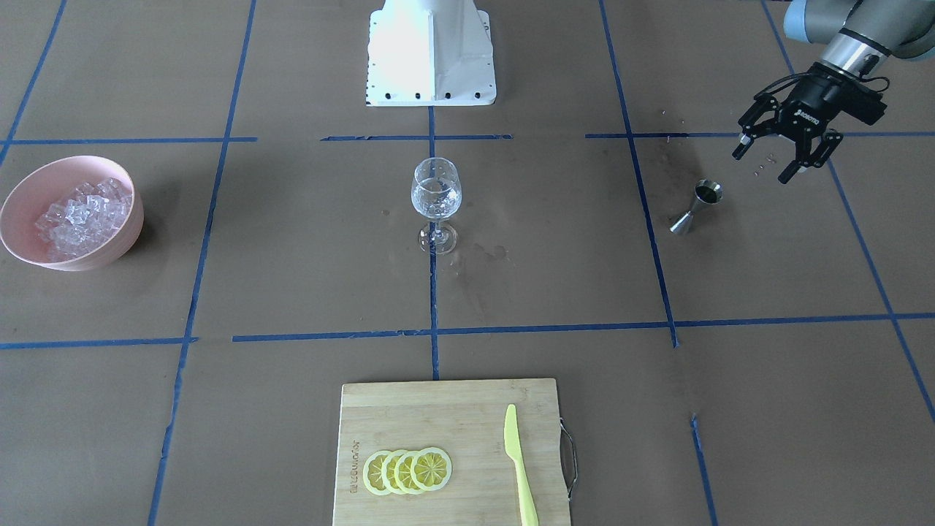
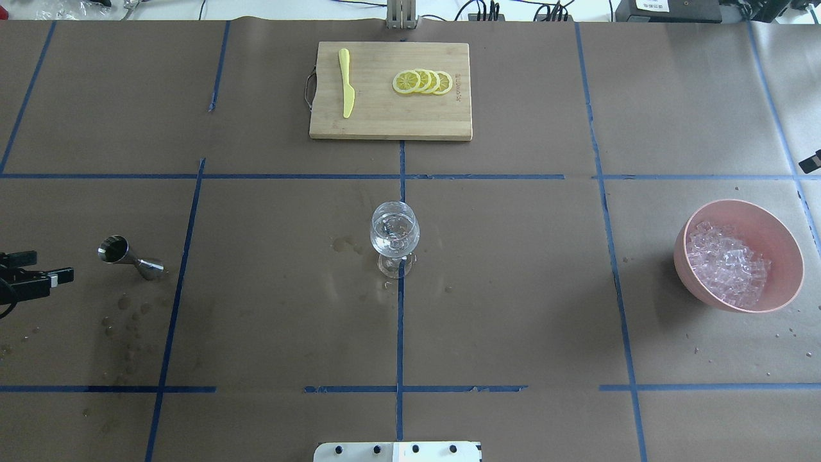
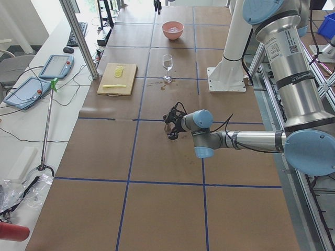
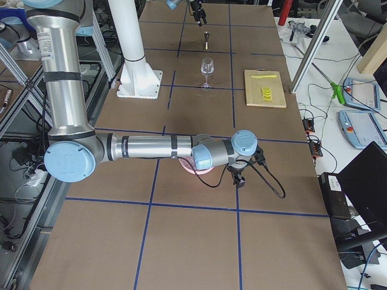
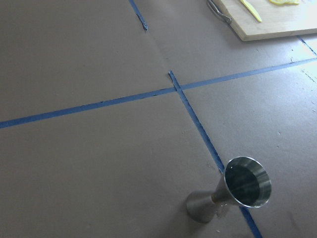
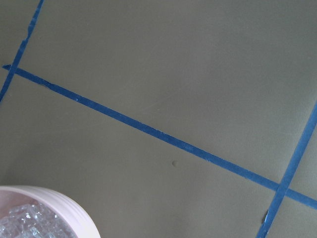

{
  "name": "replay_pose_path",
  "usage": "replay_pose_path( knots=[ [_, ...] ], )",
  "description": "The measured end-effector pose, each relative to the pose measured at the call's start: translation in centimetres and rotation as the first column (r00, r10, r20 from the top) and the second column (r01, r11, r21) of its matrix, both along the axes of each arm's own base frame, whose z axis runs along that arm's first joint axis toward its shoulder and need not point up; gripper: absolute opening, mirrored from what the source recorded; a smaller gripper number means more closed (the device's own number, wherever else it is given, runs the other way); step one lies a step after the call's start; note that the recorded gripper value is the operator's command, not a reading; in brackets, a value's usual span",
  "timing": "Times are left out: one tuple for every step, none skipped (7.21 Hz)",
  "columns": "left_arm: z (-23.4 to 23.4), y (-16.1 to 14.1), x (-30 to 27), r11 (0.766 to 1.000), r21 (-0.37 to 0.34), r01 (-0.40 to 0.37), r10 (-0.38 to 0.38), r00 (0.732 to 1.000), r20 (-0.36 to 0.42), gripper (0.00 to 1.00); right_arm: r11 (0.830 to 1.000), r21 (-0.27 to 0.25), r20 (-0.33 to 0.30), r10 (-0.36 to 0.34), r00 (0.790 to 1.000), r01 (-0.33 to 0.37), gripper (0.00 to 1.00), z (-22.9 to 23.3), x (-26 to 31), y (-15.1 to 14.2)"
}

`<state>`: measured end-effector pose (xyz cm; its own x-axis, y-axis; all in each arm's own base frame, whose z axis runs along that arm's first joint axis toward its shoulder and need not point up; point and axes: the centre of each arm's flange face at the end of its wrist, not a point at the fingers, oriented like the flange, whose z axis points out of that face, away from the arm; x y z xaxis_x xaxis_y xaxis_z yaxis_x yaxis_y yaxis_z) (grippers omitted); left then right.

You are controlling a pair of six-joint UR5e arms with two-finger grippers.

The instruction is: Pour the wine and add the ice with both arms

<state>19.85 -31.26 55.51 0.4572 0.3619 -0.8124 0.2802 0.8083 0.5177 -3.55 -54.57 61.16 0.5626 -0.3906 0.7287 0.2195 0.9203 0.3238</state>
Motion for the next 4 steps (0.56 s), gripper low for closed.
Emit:
replay_pose_path(
  knots=[
    [-0.3,0.7,1.6,0.999,0.001,0.037,-0.037,0.999,-0.019,0.98,1.000,0.001,0.000,-0.002,1.000,0.002,1.00,0.0,-0.1,0.0],
    [-0.6,1.2,3.0,0.996,0.008,0.091,-0.090,0.995,-0.030,0.97,1.000,0.002,-0.001,-0.004,1.000,0.004,1.00,-0.1,-0.2,0.0],
    [-0.8,1.8,4.4,0.988,0.013,0.152,-0.152,0.988,-0.039,0.97,1.000,0.002,-0.001,-0.005,1.000,0.005,1.00,-0.1,-0.2,0.0],
    [-0.9,2.7,5.9,0.974,0.030,0.224,-0.223,0.974,-0.040,0.98,1.000,0.004,0.000,-0.005,1.000,0.005,1.00,-0.1,-0.3,-0.1]
  ],
)
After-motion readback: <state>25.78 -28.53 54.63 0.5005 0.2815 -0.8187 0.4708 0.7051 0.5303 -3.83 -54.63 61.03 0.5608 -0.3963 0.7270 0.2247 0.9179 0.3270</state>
